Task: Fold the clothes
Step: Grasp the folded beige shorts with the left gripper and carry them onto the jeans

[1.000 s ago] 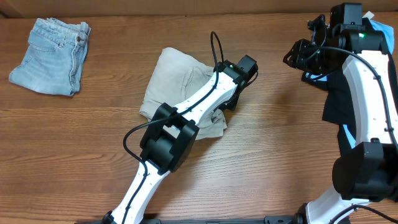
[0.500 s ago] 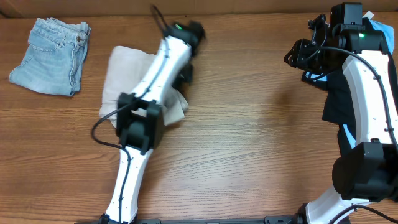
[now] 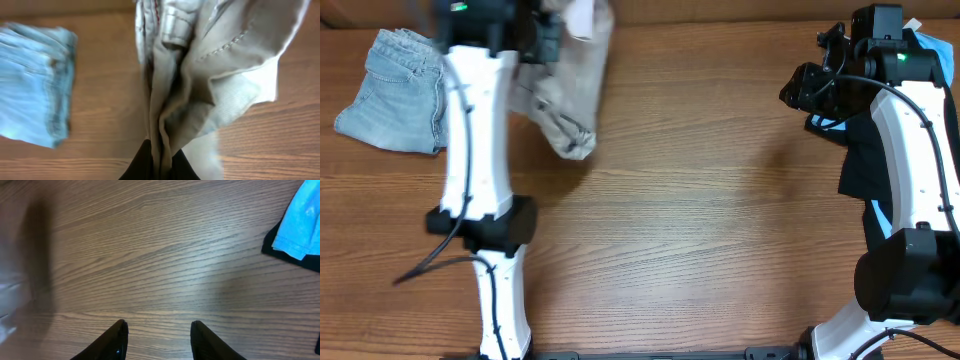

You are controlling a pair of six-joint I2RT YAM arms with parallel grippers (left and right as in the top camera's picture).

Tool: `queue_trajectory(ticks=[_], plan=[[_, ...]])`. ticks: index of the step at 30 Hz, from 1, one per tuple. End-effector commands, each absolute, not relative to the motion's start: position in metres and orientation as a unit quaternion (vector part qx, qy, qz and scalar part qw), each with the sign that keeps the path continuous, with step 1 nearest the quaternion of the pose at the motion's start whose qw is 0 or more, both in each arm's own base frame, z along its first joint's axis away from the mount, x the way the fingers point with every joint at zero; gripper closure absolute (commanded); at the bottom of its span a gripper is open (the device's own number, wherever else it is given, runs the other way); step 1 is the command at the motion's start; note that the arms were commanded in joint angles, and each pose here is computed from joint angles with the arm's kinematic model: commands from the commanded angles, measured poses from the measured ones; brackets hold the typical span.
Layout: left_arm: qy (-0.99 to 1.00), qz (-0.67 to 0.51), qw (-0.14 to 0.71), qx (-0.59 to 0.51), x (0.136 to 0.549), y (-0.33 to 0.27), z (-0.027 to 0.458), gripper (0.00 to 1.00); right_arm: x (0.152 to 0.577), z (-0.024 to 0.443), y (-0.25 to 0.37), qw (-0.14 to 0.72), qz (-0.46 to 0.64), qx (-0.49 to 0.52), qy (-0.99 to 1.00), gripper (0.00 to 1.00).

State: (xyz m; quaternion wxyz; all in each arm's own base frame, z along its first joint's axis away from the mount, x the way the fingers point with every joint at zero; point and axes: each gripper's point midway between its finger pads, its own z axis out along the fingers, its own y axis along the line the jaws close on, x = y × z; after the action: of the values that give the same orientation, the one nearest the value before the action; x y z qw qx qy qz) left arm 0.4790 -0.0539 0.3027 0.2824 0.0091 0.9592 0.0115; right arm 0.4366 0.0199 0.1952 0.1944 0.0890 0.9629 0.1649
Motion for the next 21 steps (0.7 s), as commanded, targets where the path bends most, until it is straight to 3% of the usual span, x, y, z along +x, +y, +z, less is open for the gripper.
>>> queue_trajectory(ticks=[1, 16, 21], plan=[[0.927, 0.033, 0.370, 0.047, 0.460, -0.021, 0.373, 0.96, 0.439, 0.214, 0.017, 0.222, 0.160, 0.083, 0.958, 0.56], [0.866, 0.194, 0.460, -0.006, 0.480, 0.150, 0.429, 0.96, 0.434, 0.212, 0.018, 0.210, 0.162, 0.088, 0.960, 0.56], [0.854, 0.215, 0.471, -0.052, 0.495, 0.218, 0.416, 0.96, 0.432, 0.212, 0.023, 0.203, 0.173, 0.086, 0.960, 0.56]])
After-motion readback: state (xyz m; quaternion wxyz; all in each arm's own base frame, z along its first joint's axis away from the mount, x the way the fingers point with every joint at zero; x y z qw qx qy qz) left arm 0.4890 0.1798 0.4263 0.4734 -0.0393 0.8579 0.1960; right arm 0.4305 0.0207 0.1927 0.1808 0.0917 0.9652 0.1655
